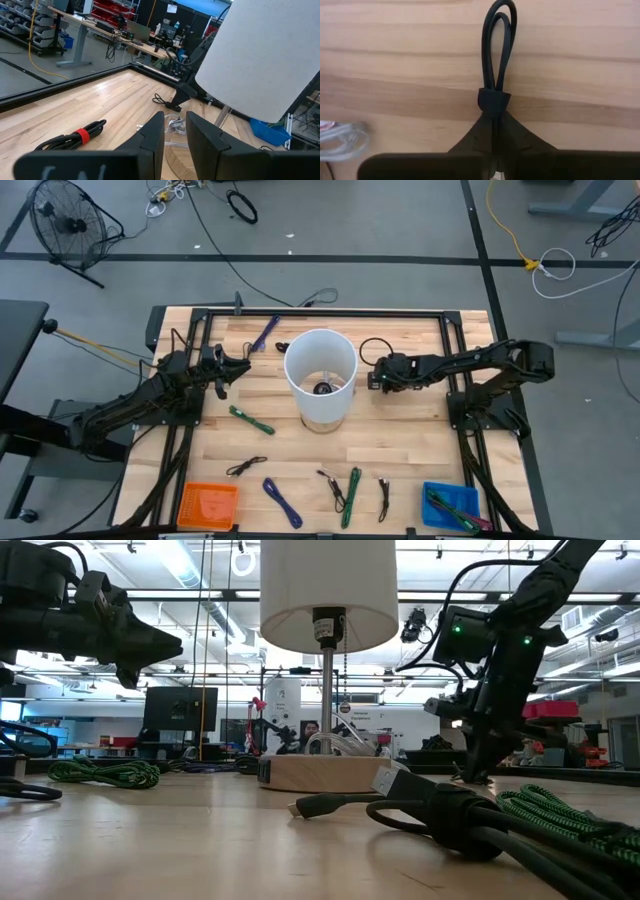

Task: Pick & Place USB Port
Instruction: Put the black charger cable into the orange bin

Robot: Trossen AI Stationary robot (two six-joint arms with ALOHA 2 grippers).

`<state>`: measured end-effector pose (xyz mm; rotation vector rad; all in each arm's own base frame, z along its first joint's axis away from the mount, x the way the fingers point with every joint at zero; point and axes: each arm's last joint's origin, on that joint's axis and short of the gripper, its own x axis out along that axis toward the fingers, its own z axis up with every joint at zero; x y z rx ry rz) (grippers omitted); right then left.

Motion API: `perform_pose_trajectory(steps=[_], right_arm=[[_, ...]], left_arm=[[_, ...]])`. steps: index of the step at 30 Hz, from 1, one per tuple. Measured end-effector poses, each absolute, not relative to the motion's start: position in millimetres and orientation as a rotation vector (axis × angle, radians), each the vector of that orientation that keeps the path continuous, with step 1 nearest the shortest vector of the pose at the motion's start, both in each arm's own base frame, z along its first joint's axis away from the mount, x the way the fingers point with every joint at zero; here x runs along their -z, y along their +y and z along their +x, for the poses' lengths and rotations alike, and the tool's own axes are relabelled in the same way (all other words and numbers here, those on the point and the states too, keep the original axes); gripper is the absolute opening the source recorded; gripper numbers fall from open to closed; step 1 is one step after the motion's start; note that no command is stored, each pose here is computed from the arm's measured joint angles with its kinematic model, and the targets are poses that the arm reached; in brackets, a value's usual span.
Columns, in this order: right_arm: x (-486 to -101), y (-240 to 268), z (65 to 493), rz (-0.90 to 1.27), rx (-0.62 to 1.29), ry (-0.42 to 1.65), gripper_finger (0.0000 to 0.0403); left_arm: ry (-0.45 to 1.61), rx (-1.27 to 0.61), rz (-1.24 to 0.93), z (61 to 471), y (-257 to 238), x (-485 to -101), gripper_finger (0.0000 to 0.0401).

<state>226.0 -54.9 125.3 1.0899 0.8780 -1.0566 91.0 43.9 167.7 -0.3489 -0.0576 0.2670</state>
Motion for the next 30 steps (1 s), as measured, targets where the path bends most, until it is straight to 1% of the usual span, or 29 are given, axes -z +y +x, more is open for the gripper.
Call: perform_pose_trajectory(steps=[4, 6, 9, 12, 15, 17, 19, 23, 25, 27, 30], right_arm=[[-133.2, -54.0, 224.5, 1.021, 0.962, 0.895, 0.0006], [-145.6, -51.1, 223.7, 0.993, 0.896, 0.855, 0.0005], [-168.2, -41.0, 222.2, 0.933, 0.744, 0.794, 0.0003], [-193.6, -22.3, 215.5, 0.896, 0.597, 0.718, 0.0002], [-218.8, -3.4, 203.0, 0.857, 0.492, 0.612, 0.0001], [-233.8, 9.1, 193.0, 0.835, 0.438, 0.533, 0.0001], [-247.6, 21.4, 185.9, 0.824, 0.366, 0.442, 0.0001], [-274.1, 52.3, 181.0, 0.761, 0.158, 0.246, 0.0001], [-281.7, 68.2, 179.1, 0.708, 0.053, 0.195, 0.0000], [-286.2, 81.5, 176.6, 0.668, 0.011, 0.149, 0.0000], [-286.1, 97.1, 172.8, 0.621, 0.003, 0.125, 0.0000]], left_arm=[[-0.067, -0.259, -0.352, 91.1, 43.7, -168.5, 0.0083], [-0.074, -0.221, -0.414, 91.3, 42.7, -169.2, 0.0083], [-0.078, -0.136, -0.522, 91.7, 40.4, -170.6, 0.0083], [-0.106, 0.008, -0.529, 91.8, 36.1, -177.4, 0.0083], [-0.175, 0.183, -0.507, 91.2, 27.7, -189.8, 0.0083], [-0.228, 0.258, -0.481, 90.9, 21.2, -196.7, 0.0083], [-0.263, 0.262, -0.478, 92.0, 16.2, -199.2, 0.0083], [-0.286, 0.243, -0.454, 95.3, 5.8, -202.7, 0.0083], [-0.287, 0.269, -0.448, 96.4, -1.1, -208.0, 0.0082], [-0.277, 0.289, -0.428, 98.8, -8.6, -213.9, 0.0082], [-0.227, 0.274, -0.407, 106.7, -21.1, -222.3, 0.0082]])
